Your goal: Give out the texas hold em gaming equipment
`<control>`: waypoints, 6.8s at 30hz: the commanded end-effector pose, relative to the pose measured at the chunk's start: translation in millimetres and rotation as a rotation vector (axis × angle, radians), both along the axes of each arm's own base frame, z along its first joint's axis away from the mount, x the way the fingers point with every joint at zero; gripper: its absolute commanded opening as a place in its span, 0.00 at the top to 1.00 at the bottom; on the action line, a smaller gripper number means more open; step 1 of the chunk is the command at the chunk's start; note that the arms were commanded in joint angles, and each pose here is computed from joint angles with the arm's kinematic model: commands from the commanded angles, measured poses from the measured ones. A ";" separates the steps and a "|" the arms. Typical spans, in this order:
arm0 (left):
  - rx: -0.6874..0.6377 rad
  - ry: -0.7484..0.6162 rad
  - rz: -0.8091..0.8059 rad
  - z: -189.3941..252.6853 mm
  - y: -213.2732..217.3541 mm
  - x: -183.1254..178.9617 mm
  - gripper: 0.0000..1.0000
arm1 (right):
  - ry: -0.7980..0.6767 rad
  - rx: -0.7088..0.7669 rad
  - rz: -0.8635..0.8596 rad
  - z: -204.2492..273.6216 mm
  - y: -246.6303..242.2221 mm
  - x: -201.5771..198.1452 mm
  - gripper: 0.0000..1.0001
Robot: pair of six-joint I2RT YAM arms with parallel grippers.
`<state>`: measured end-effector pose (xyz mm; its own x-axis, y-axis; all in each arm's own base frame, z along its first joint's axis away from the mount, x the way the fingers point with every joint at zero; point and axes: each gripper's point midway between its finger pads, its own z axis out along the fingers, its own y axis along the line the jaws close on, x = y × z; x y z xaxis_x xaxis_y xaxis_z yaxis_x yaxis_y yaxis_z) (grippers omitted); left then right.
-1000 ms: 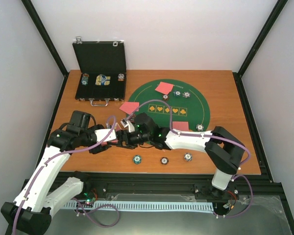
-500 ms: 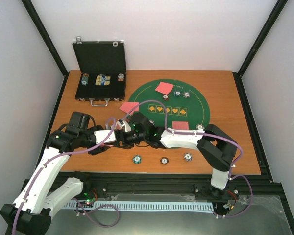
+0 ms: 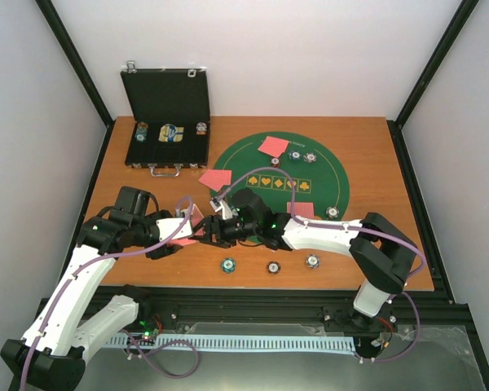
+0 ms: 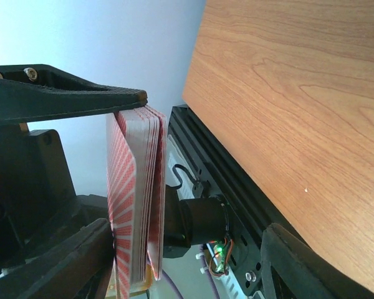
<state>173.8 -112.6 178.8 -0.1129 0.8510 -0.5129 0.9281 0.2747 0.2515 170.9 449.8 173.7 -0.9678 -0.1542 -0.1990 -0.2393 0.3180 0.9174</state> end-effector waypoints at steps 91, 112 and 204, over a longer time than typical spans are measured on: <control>-0.036 -0.077 -0.035 25.2 -6.5 2.8 0.61 | -0.126 0.034 0.040 42.3 -20.3 -5.6 0.11; -0.040 -0.064 -0.044 19.0 -7.8 1.2 0.61 | -0.014 0.076 0.145 11.8 43.6 -12.0 0.20; -0.010 -0.077 -0.049 12.5 -1.7 -4.7 0.62 | 0.038 0.062 0.131 10.1 33.7 -10.7 0.25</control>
